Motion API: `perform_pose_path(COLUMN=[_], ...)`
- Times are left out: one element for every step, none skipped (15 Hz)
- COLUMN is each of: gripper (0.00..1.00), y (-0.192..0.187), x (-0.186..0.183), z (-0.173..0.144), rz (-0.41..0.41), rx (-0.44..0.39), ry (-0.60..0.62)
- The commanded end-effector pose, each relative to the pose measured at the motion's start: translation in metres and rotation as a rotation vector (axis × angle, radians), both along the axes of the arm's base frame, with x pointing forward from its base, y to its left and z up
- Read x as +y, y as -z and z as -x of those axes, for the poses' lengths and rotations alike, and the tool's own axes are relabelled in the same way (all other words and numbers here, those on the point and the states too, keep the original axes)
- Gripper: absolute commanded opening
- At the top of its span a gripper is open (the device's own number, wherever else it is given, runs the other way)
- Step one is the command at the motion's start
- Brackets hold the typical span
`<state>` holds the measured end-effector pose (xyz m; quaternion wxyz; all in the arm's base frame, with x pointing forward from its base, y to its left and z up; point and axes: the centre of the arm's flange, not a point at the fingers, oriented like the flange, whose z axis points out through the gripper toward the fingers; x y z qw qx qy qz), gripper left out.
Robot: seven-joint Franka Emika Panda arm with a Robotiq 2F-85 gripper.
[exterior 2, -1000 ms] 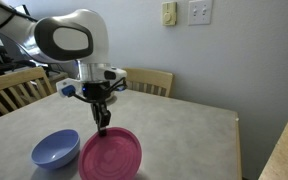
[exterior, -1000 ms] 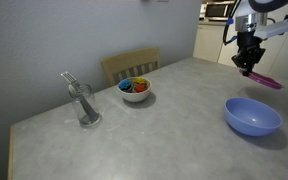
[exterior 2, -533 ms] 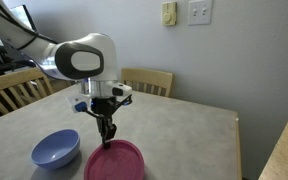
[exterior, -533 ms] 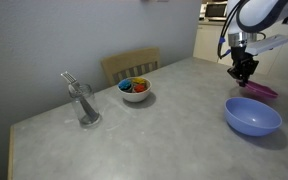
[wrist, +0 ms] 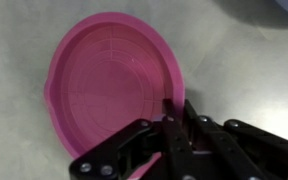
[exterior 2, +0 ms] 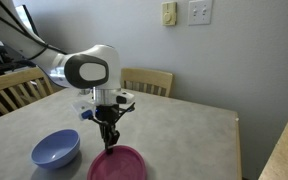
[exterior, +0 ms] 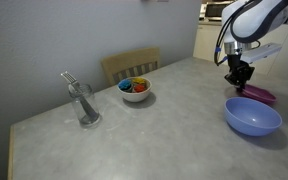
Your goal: Remove the lid from the bowl
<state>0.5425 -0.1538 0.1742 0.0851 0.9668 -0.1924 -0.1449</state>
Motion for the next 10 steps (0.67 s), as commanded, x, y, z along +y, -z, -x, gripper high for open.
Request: perform_pose_path(gripper=[0.07,0.22,0.35,0.4,0.46,0.54,0.6,0.68,0.74,0.82], y=[0.007,0.008,0.006,0.005,0.002,0.0,-0.004,-0.01,-0.019,-0.025], x=[-0.003,-0.002,-0.001,0.0,0.002,0.002,0.003,0.003,0.004,0.004], z=[-0.006,-0.006,-0.005,-0.005,-0.004,-0.003,-0.001,0.002,0.006,0.009], rz=[-0.066,-0.091,-0.12,-0.144,-0.166,-0.186,-0.198,-0.212,-0.224,-0.233], rx=[-0.024,-0.032,-0.043,-0.055,-0.07,-0.083,-0.091,-0.093,-0.091,-0.091], ry=[-0.037,-0.041,-0.044,-0.047,-0.048,-0.049,-0.047,-0.047,-0.047,-0.049])
